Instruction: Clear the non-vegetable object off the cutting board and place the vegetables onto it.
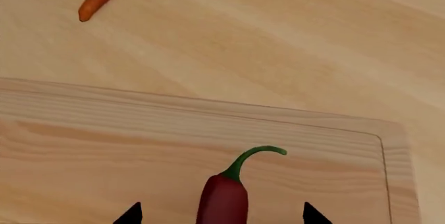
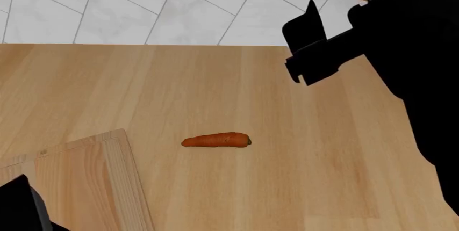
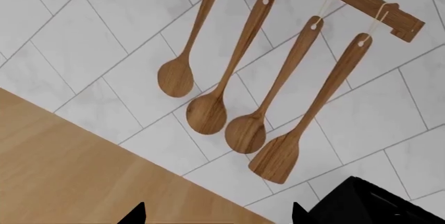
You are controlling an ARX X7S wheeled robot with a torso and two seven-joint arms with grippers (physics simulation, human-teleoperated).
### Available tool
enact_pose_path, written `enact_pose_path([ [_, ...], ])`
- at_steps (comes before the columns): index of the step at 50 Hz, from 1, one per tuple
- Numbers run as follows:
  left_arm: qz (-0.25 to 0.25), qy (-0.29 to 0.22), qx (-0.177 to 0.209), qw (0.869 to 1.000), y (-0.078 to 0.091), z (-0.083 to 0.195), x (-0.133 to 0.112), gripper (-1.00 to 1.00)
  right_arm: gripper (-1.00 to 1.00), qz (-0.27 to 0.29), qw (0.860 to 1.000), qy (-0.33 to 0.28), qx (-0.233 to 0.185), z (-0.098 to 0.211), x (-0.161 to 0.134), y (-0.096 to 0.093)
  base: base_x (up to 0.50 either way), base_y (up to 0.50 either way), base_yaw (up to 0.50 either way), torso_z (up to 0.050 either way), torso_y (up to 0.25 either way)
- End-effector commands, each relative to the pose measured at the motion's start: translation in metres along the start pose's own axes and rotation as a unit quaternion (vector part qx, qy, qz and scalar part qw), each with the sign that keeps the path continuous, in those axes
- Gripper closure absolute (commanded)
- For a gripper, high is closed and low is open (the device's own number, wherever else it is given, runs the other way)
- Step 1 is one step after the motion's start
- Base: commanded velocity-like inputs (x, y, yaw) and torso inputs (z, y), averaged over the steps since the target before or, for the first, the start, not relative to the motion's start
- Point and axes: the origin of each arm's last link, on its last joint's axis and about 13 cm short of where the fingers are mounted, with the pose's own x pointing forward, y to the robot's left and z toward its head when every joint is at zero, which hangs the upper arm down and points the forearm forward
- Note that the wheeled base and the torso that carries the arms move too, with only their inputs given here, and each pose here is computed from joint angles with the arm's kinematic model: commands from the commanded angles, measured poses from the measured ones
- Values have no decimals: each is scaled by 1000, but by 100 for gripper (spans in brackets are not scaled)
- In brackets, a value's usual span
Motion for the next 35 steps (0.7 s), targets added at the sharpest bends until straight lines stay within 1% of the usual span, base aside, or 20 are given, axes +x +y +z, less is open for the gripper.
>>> enact_pose_path([
  [1, 4, -2, 0, 1000, 0, -1, 2, -100, -100, -2, 1000, 1, 2, -2, -2, 0, 0, 0, 0, 0, 0],
  [10, 7, -19, 11, 1000, -5, 9, -10, -100, -100, -3, 1000, 0, 3, -2, -3, -1, 0, 0, 0, 0, 0],
  [14, 10, -33, 17, 999, -8, 14, -20, -100, -100, -3, 1000, 0, 2, -2, -2, 0, 0, 0, 0, 0, 0],
  [18, 15, -54, 14, 998, -8, 20, -30, -100, -100, -3, 1000, -3, 1, 1, -3, -2, 0, 0, 0, 0, 0],
  [22, 16, -71, 12, 997, -9, 24, -37, -100, -100, -5, 1000, -2, 1, 0, -3, -2, 0, 0, 0, 0, 0],
  [26, 19, -84, 19, 996, -10, 29, -44, -100, -100, -4, 1000, -2, -1, 2, -2, -2, 0, 0, 0, 0, 0],
  [32, 29, -115, 22, 993, -8, 41, -54, -100, -100, -5, 1000, -2, 0, 1, -3, -2, 0, 0, 0, 0, 0],
  [35, 39, -131, 29, 990, -5, 49, -60, -100, -100, -5, 1000, 0, 1, -1, -4, -2, 0, 0, 0, 0, 0],
])
